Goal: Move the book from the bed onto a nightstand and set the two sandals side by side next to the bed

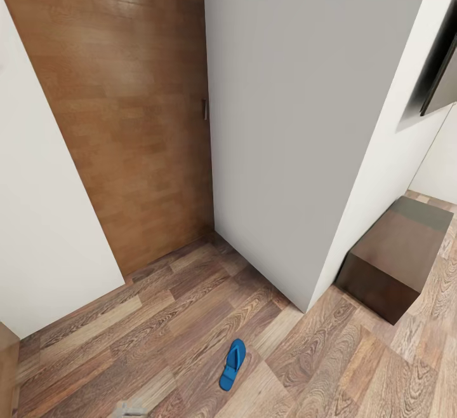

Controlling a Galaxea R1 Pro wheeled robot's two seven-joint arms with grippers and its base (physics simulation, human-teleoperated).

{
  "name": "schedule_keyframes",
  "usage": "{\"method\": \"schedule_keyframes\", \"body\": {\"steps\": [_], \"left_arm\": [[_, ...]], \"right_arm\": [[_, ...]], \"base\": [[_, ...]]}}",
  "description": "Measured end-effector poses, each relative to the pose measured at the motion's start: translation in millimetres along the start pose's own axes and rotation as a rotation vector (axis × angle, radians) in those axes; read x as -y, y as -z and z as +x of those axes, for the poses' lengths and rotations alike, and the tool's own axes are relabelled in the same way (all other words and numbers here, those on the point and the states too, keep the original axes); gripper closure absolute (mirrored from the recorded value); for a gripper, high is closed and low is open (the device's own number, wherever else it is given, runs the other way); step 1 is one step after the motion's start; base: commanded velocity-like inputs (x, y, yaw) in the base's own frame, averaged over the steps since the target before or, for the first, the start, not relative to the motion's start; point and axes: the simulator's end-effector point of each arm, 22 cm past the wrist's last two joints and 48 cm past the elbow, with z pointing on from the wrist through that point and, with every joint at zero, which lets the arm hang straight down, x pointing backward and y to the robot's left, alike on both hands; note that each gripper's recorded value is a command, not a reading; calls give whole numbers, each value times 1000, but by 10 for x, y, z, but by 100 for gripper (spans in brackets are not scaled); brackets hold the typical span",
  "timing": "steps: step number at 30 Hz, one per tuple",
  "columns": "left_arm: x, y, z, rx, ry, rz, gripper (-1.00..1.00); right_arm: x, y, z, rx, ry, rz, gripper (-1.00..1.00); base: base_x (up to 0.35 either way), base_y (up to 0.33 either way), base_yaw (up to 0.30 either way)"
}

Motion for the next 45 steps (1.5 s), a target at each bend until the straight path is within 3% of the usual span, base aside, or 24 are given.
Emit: {"method": "schedule_keyframes", "body": {"steps": [4,11,24,45], "left_arm": [[-5,-21,-300,30,2,0,-100],[-2,-28,-479,52,3,1,-100],[-10,-27,-529,65,3,0,-100],[3,-356,-375,67,4,-1,-100]], "right_arm": [[-30,-1,-28,4,0,-4,-100],[-45,-3,-58,8,2,-6,-100],[-63,-6,-70,6,3,-9,-100],[-127,-347,28,19,8,-22,-100]], "base": [[0,0,0],[0,0,0],[0,0,0],[0,0,0]]}}
